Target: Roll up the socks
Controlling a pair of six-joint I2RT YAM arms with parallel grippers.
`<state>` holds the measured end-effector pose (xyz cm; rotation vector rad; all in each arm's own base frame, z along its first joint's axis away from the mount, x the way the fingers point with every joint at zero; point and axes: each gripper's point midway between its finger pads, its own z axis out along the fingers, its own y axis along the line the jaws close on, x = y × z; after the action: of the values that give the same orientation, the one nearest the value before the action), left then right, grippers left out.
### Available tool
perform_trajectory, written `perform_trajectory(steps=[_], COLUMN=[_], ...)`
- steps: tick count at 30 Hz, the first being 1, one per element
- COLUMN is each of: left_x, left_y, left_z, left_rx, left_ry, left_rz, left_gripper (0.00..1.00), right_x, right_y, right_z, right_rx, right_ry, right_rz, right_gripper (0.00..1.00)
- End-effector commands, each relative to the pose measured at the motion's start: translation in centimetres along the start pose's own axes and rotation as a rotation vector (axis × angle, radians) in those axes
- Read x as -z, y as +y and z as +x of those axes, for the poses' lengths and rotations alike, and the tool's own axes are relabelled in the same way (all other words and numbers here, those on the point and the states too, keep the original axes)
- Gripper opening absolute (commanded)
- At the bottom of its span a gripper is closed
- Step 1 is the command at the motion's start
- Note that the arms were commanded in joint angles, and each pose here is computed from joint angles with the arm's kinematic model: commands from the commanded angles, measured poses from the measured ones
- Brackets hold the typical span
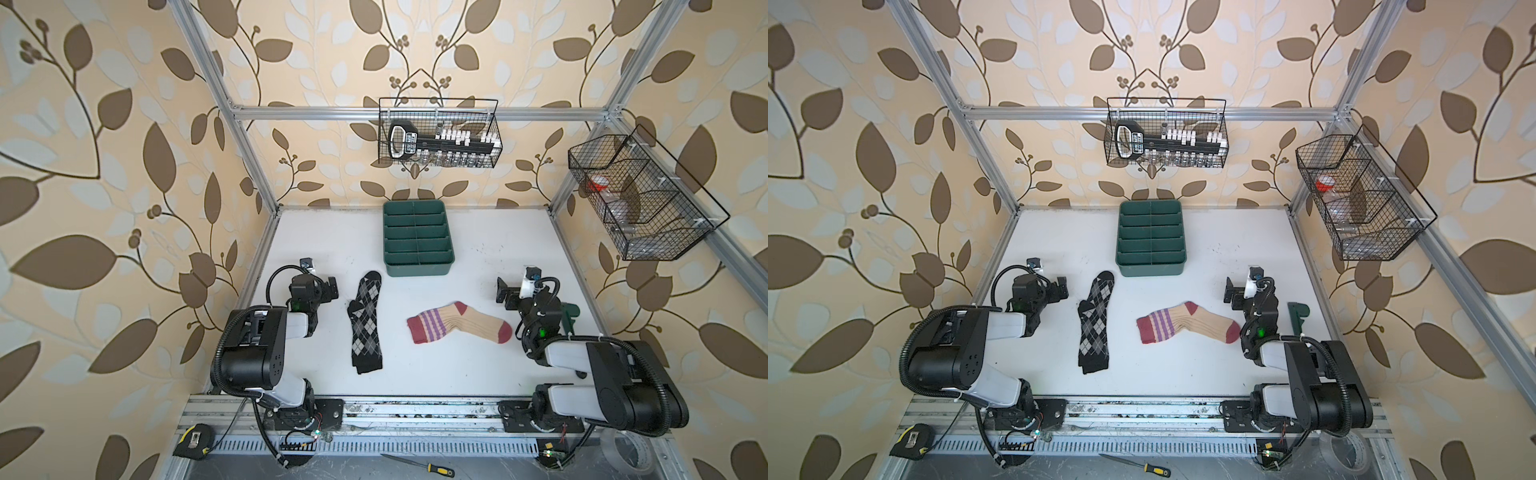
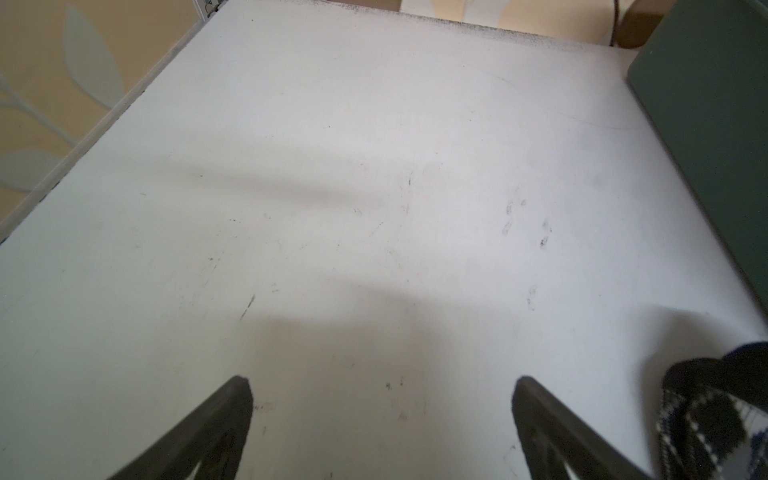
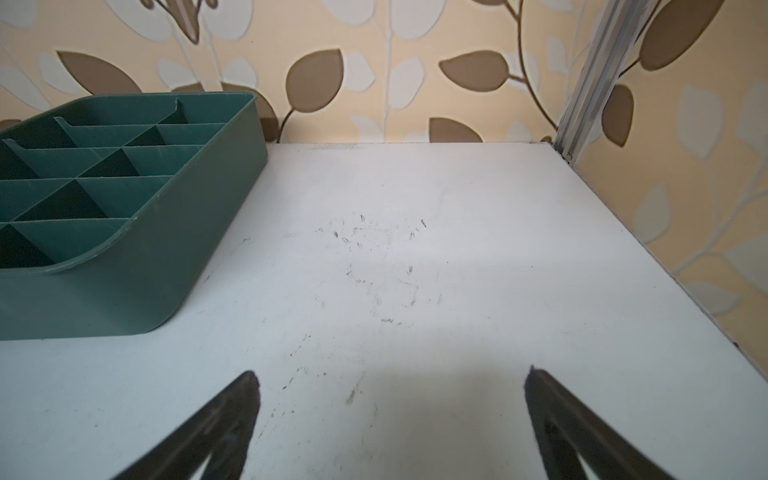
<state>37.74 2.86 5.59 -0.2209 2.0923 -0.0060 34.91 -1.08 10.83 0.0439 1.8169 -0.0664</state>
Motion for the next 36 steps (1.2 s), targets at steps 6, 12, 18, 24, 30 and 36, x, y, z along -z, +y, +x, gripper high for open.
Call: perform_trajectory(steps=[6,12,18,24,30,36], left_x=[2.3,7.0,13.8,16.4,16.2,17.1], left_y=[-0.4,-3.1,-10.3,-14.0,-13.8,-17.9], left_z=[-5.1,-13.1,-20.7,-23.1,-21.1,-15.0], left_rx=[-0.004,-0.050,-0.114,0.324,0.410,0.124], left_ry=[-0.082,-0.262,-0.417,-0.297,-0.205,-0.019], left_rz=[0.005,0.126,0.430,0.617,0.588,0.597], left_gripper=[0.99,0.99,0.99,0.99,0.99,0.99], right_x=[0.4,2.8,5.5,5.6,4.9,5.4], right_y=[-1.6,-3.1,-6.1,-6.1,-2.4,-1.0], right_z=[-3.8,-8.7,-12.2,-13.8,-14.0,-8.7], right_rx=[-0.037,-0.149,-0.513,-0.664,-0.531,-0.533], right_ry=[-0.021,-0.083,-0.173,-0.113,0.012,0.338], right_rz=[0.065,0.118,0.156,0.128,-0.031,0.030], right_gripper=[1.00,1.00,1.00,1.00,1.00,1.00])
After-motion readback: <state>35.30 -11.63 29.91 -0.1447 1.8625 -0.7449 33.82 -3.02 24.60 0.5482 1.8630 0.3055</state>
